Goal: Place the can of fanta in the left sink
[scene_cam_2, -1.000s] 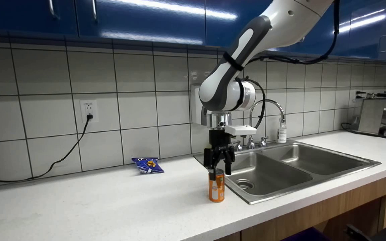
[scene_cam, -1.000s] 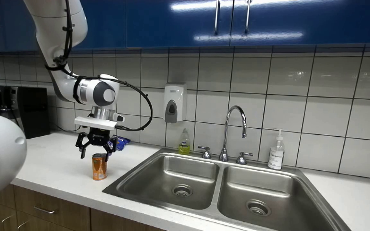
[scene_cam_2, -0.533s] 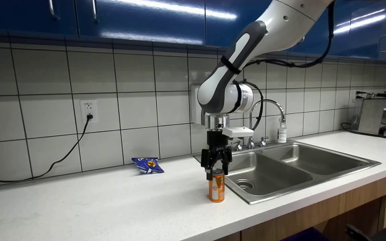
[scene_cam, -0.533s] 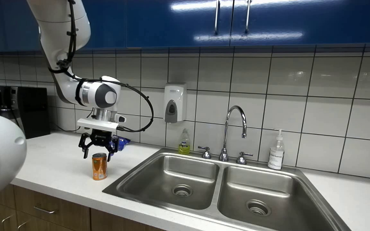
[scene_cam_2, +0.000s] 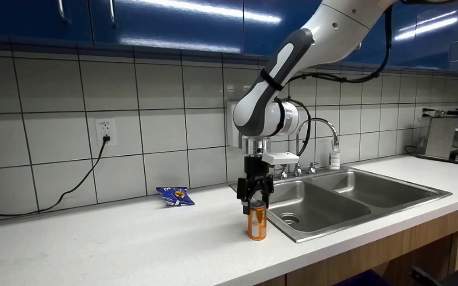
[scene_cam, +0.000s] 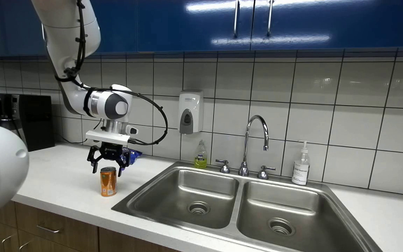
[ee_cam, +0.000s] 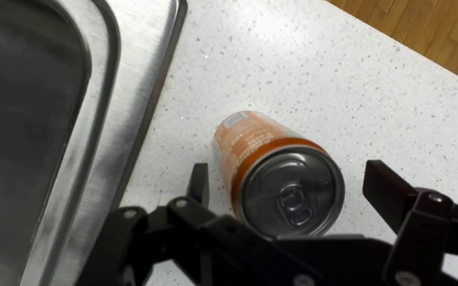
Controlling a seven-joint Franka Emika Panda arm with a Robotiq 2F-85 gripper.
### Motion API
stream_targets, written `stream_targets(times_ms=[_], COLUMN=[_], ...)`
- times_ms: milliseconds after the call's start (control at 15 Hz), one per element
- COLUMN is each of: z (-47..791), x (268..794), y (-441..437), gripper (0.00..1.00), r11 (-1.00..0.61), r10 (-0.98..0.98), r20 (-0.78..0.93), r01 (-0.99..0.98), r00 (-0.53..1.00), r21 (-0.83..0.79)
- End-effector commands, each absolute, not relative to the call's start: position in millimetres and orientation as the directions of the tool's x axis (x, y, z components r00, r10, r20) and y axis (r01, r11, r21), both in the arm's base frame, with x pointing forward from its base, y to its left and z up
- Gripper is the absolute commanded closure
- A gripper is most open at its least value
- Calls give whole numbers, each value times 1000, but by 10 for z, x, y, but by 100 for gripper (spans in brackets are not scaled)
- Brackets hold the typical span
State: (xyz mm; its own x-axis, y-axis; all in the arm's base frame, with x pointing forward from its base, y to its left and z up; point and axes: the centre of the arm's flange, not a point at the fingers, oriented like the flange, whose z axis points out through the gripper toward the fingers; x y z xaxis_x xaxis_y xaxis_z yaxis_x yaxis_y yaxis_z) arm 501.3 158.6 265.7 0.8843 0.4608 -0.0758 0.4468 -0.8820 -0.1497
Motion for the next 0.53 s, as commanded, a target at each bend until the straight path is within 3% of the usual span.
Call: stream_targets(times_ms=[0, 133, 200, 267, 467], z=[2647, 2636, 2629, 2623, 2621], x=[5092, 5104, 5110, 5118, 5134], y=[1580, 1574, 1569, 1562, 1550], gripper=[0, 0, 23, 26, 51], r11=[-881, -883, -883, -884, -885], r10=[460, 458, 457, 454, 452], r20=[-62, -64, -64, -65, -64], r01=[447, 444, 444, 440, 438], r00=[886, 887, 887, 889, 890], r21=[-154, -153, -153, -156, -156])
